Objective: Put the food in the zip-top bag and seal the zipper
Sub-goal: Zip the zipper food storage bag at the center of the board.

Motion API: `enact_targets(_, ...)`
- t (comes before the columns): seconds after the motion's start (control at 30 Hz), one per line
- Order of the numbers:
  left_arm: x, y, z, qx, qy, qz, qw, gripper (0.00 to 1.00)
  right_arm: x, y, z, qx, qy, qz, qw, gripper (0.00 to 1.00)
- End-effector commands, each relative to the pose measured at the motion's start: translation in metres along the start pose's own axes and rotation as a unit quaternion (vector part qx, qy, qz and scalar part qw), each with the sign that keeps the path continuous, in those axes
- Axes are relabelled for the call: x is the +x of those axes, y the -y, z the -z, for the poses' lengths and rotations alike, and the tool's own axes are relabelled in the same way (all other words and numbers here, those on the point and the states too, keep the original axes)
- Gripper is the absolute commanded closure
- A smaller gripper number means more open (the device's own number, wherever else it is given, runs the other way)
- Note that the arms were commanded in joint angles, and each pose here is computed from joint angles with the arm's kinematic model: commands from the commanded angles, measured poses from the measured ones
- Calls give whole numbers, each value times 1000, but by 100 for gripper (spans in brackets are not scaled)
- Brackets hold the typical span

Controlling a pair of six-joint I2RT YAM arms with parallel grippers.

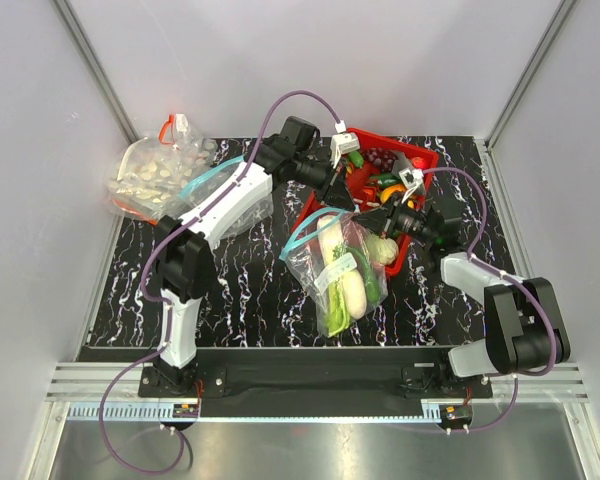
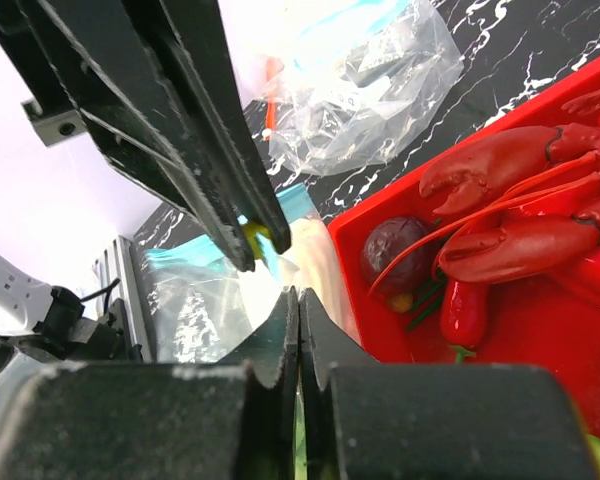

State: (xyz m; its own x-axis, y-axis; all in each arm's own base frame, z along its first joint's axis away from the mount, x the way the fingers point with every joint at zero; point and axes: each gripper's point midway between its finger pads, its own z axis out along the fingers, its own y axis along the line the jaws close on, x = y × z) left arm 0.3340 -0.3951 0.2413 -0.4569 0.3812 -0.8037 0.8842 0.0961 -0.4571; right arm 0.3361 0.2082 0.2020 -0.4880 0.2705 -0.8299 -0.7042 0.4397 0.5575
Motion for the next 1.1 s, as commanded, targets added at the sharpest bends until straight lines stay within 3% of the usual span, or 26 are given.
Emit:
enact_targets(0.0,-23,7,12,-26,18,-34,999,100,-29,-3,3,-4,48,36,998,100)
enact_targets(0.2,-31,-7,22,-57,37,-18,998,100,-36,9,23,27,88,25,995,100)
enact_targets(0.37,-34,-5,26,-51,50,-18,997,100,-29,8,23,19,76,22,997,97)
enact_targets(0.4,-35,-4,26,-47,51,-18,997,100,-29,8,22,15,73,20,997,70)
enact_targets(0.43,-35,0,25,-35,52,-18,998,100,-30,6,21,9,72,21,997,56)
enact_targets(0.47,-37,1,25,-32,55,-18,998,100,-33,4,21,5,74,24,997,48)
enact_targets(0.5,-37,2,24,-29,55,-17,998,100,-34,3,20,3,74,25,997,46)
enact_targets(0.87,-39,15,17,-1,57,-24,998,100,-48,-1,9,-29,59,27,997,44)
enact_targets(1.07,-40,16,12,5,58,-29,998,100,-42,1,0,-42,43,15,998,50)
